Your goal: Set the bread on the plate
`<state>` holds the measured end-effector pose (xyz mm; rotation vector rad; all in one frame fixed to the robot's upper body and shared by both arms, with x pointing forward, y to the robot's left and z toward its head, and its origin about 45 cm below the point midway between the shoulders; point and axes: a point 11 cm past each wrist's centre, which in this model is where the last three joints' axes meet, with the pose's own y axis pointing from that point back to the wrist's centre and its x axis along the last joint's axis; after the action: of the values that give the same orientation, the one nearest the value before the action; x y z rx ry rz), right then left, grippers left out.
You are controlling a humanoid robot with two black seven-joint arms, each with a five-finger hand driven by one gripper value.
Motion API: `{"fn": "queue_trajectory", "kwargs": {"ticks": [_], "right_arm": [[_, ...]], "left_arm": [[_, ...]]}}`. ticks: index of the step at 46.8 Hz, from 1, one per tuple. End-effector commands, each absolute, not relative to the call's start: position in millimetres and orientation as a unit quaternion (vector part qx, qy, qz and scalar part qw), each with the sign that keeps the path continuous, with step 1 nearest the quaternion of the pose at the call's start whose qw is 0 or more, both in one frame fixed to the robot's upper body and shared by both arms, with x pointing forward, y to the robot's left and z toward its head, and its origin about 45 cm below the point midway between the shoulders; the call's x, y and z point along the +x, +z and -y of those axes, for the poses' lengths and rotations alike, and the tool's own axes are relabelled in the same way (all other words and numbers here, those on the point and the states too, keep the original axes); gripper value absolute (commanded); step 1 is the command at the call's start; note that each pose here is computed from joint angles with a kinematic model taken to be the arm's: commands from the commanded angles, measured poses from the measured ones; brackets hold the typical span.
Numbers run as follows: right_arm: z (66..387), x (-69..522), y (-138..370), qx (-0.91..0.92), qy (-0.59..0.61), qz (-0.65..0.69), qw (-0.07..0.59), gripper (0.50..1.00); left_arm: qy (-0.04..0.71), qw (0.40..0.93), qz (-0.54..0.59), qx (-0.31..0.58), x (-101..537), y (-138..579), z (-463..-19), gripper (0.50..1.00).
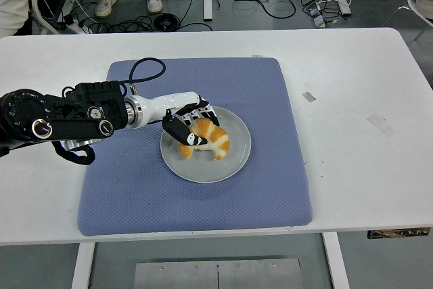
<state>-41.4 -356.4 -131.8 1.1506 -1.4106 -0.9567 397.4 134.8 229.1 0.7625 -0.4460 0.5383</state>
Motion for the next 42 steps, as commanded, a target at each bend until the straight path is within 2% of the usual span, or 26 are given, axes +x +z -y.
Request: {"fn": "queue_trajectory", "kwargs": {"ticks": [1, 7, 11, 17, 27, 42], "right_arm": [[356.4, -41.4, -131.8, 0.479, -0.398, 0.587, 0.516, 1.000], [356.4, -41.4, -131.8, 0.479, -0.398, 0.587, 0.516, 1.000], [356.4, -41.4, -131.8, 0.479, -0.398, 0.587, 0.516, 1.000], [356.4, -41.4, -131.8, 0.479, -0.398, 0.587, 0.516, 1.000], [356.4, -41.4, -131.8, 0.479, -0.398, 0.587, 0.516, 1.000], [356.4, -41.4, -131.8, 0.479, -0.398, 0.587, 0.516, 1.000]], "left_arm": [[0.258, 0.869, 0.213, 0.364, 397.8, 229.7, -134.6, 0.507], [0.258, 0.869, 0.214, 0.363, 397.9, 230.4, -134.7, 0.546], [0.257, 0.872, 0.212, 0.360, 396.8, 231.6, -133.2, 0.632], [0.258, 0.872, 0.209, 0.358, 396.6, 232.7, -133.8, 0.695], [0.257, 0.874, 0.207, 0.357, 395.6, 232.5, -133.1, 0.751], [0.257, 0.872, 0.206, 0.362, 397.5, 235.4, -138.9, 0.795]]}}
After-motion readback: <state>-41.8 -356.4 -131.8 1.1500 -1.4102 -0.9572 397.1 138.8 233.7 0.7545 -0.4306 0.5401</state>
